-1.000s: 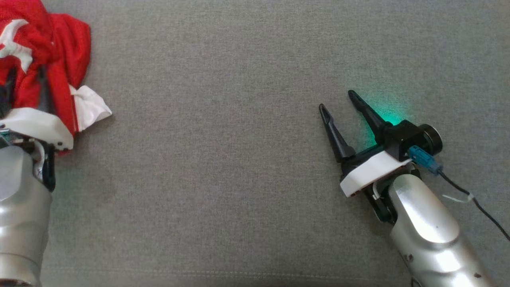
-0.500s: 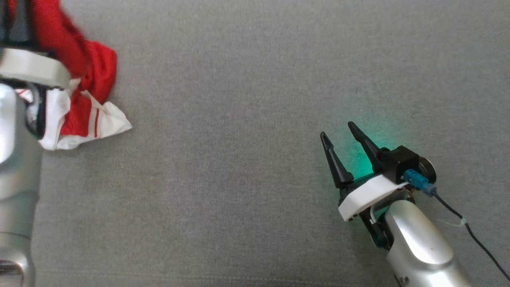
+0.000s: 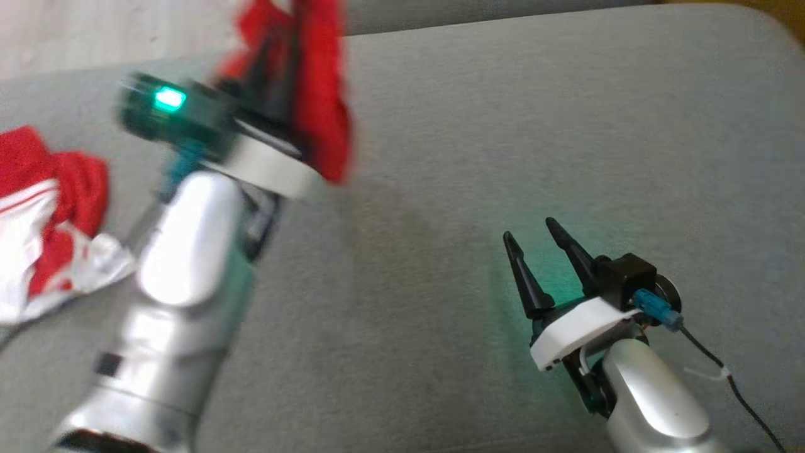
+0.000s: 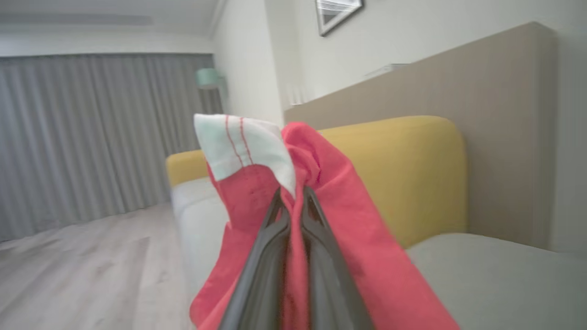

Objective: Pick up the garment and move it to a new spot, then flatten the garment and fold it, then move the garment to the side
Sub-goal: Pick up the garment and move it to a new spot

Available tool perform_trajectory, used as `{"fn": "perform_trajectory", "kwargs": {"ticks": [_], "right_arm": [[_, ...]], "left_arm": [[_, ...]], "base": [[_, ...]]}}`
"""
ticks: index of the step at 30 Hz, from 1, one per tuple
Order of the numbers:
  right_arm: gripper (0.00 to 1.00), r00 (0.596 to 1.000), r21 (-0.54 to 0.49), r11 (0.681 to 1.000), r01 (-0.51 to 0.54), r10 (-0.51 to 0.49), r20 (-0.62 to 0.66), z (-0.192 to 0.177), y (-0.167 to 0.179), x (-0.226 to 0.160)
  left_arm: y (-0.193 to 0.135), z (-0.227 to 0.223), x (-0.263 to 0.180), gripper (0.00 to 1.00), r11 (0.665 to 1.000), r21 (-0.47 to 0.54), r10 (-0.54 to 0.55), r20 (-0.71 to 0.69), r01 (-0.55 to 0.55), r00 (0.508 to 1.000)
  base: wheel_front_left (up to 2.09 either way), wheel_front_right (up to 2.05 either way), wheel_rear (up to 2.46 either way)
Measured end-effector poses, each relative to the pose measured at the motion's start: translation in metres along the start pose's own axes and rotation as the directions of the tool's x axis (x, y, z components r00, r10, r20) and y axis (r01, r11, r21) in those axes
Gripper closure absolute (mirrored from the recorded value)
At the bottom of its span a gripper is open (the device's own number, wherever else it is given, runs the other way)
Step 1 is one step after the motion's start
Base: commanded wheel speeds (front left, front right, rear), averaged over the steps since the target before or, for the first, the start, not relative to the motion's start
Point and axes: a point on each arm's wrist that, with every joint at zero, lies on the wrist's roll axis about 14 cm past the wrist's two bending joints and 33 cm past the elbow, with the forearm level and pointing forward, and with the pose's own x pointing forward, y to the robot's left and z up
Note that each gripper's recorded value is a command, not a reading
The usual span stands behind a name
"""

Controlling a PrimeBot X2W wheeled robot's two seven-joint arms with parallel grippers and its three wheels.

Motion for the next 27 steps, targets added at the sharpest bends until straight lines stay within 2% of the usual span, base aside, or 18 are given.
{"fn": "perform_trajectory", "kwargs": {"ticks": [5,6,7,8,13,16,19,23,27], "right_arm": [[0.00,0.996,0.005,0.996,0.093,-0.093,0.017,0.005,-0.027,-0.022],[0.00,0.994,0.005,0.994,0.111,-0.111,0.019,0.005,-0.032,-0.026],[0.00,0.991,0.007,0.992,0.129,-0.129,0.020,0.005,-0.037,-0.030],[0.00,0.989,0.008,0.989,0.145,-0.145,0.020,0.005,-0.041,-0.035],[0.00,0.978,0.018,0.978,0.209,-0.209,0.017,0.003,-0.059,-0.049],[0.00,0.975,0.028,0.975,0.222,-0.222,0.014,0.001,-0.063,-0.049],[0.00,0.975,0.041,0.975,0.220,-0.221,0.011,-0.001,-0.060,-0.048],[0.00,0.977,0.054,0.976,0.212,-0.214,0.019,0.000,-0.056,-0.046],[0.00,0.979,0.058,0.978,0.201,-0.203,0.030,0.003,-0.051,-0.043]], "left_arm": [[-0.104,-0.029,0.004,1.00,0.968,-0.102,-0.234,-0.055,0.228,0.971],[-0.119,-0.037,0.001,0.73,0.959,-0.118,-0.267,-0.072,0.257,0.961],[-0.131,-0.045,-0.002,0.11,0.950,-0.129,-0.296,-0.091,0.284,0.951],[-0.141,-0.053,-0.006,0.00,0.942,-0.142,-0.320,-0.111,0.303,0.941],[-0.172,-0.091,-0.027,0.00,0.915,-0.226,-0.379,-0.205,0.333,0.903],[-0.175,-0.110,-0.044,0.00,0.917,-0.217,-0.386,-0.264,0.336,0.884],[-0.157,-0.118,-0.055,0.00,0.941,-0.212,-0.319,-0.302,0.263,0.898],[-0.116,-0.125,-0.075,0.00,0.975,-0.189,-0.174,-0.339,0.114,0.925],[-0.078,-0.133,-0.114,0.00,0.989,-0.149,-0.035,-0.389,-0.026,0.921]], "base": [[0.00,0.00,0.00],[0.00,0.00,0.00],[0.00,0.00,0.00],[0.00,0.00,0.00],[0.00,0.00,0.00],[0.00,0.00,0.00],[0.00,0.00,0.00],[0.00,0.00,0.00],[0.00,0.00,0.00]]}}
